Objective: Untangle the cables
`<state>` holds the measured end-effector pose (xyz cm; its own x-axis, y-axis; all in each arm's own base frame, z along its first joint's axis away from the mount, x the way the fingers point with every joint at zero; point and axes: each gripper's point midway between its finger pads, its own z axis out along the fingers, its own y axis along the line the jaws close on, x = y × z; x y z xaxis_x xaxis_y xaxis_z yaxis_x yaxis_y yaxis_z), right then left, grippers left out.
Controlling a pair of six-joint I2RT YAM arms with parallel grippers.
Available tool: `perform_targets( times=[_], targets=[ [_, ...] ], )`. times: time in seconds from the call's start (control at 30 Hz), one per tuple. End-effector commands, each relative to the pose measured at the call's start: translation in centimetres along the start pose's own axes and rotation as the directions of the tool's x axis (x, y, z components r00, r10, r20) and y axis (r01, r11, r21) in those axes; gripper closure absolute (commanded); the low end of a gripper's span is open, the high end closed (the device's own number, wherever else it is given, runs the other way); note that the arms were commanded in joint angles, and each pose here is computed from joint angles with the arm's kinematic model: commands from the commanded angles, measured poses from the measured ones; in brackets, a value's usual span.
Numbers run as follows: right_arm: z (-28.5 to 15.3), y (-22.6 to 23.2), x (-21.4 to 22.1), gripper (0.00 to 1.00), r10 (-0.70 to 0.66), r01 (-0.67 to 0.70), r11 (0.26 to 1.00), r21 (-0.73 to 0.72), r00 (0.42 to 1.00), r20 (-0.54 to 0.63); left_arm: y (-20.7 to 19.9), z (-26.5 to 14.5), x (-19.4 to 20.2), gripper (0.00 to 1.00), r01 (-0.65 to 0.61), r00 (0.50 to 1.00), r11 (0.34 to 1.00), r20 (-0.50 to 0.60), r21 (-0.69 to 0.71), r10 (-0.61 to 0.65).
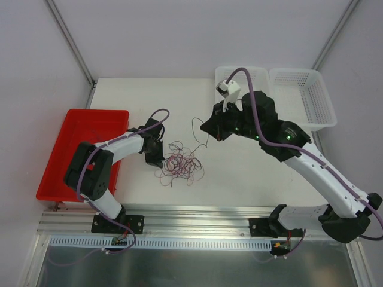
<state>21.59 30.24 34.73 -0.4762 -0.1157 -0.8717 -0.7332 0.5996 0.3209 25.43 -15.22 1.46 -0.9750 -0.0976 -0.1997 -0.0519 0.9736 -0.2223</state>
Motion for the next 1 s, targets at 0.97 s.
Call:
perform_targets(
  times=[0.97],
  targets=[
    [-18.2, -11.8, -4.9, 0.99, -0.187, -0.136, 0.679, 0.722, 0.918, 0.349, 0.9, -1.5, -1.6, 1.0, -0.043, 0.997, 0.996, 0.06, -0.079, 0.048]
  ],
)
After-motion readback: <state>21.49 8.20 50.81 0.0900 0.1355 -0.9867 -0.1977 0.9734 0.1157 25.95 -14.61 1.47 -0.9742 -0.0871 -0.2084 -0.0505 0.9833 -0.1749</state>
